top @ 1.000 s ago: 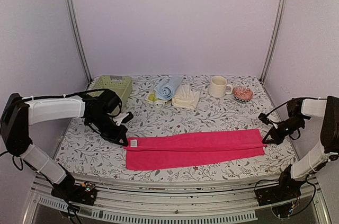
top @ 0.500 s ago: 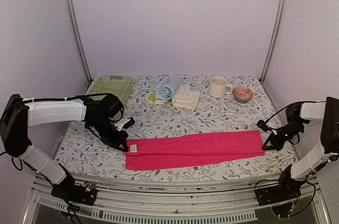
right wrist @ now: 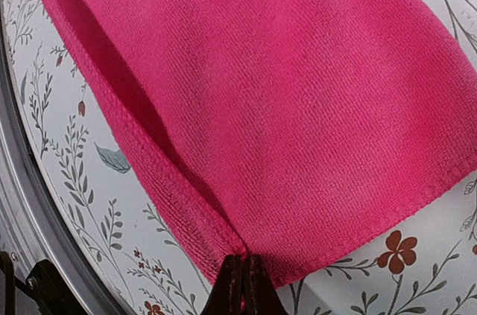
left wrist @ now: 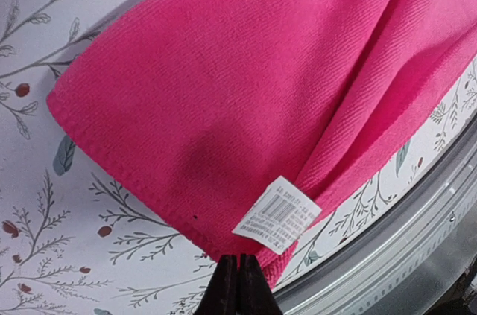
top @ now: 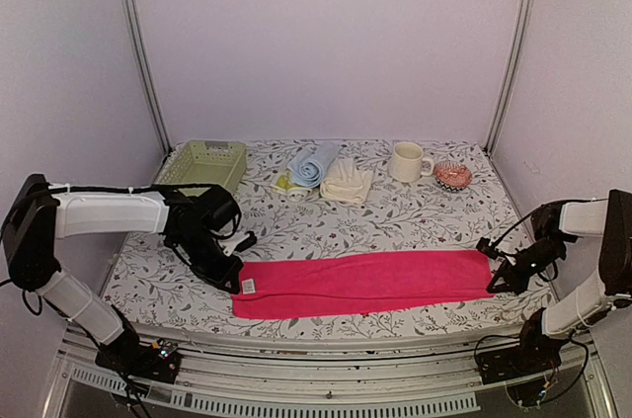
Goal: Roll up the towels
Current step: Fold the towel at the center of the board.
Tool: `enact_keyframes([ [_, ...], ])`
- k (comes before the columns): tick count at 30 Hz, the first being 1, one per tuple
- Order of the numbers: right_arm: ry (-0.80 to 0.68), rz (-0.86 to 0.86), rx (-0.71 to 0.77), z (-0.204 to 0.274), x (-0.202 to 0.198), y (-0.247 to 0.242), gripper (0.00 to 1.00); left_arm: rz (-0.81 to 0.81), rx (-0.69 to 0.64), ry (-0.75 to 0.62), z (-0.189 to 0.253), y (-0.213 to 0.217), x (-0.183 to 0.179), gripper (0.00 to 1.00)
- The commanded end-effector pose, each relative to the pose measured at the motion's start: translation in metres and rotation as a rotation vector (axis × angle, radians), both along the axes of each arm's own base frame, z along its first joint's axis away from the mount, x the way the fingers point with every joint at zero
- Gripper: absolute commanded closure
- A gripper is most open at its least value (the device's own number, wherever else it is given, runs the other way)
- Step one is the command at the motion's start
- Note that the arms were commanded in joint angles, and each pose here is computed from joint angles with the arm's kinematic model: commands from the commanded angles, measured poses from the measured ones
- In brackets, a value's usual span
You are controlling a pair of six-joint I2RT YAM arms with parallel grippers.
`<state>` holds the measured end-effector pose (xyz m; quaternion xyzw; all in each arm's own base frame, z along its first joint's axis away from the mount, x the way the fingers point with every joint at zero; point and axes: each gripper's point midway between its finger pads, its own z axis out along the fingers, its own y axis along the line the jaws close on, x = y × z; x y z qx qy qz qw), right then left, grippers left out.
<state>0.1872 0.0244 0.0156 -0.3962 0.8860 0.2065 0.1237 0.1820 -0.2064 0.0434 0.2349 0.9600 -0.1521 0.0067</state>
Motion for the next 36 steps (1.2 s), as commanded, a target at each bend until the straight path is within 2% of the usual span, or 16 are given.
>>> enact_keyframes([
  [1,-0.029,0.024,-0.007,0.002,-0.001,-0.001,0.96,0.007,0.091,0.007,-0.001,0.01,-0.012,0.96],
  [6,-0.036,0.024,-0.016,0.006,0.002,-0.004,0.96,0.009,0.095,-0.011,0.002,0.012,-0.011,0.96],
  [14,-0.106,-0.005,0.041,0.042,0.026,-0.005,0.96,0.022,0.039,-0.143,0.037,0.007,0.004,0.97],
  [24,-0.09,0.03,-0.01,0.029,0.009,-0.008,0.96,0.009,0.041,-0.101,0.031,0.009,-0.009,0.96],
  [29,-0.08,0.041,-0.043,0.018,-0.001,-0.01,0.96,-0.038,0.004,-0.02,0.027,0.0,-0.031,0.92],
  [32,-0.074,0.07,-0.078,0.008,-0.013,-0.012,0.92,-0.041,0.054,0.03,0.018,0.008,-0.046,0.9],
  [36,-0.121,0.094,-0.09,0.011,-0.018,-0.009,0.73,-0.012,0.128,0.039,0.01,0.019,-0.046,0.76],
])
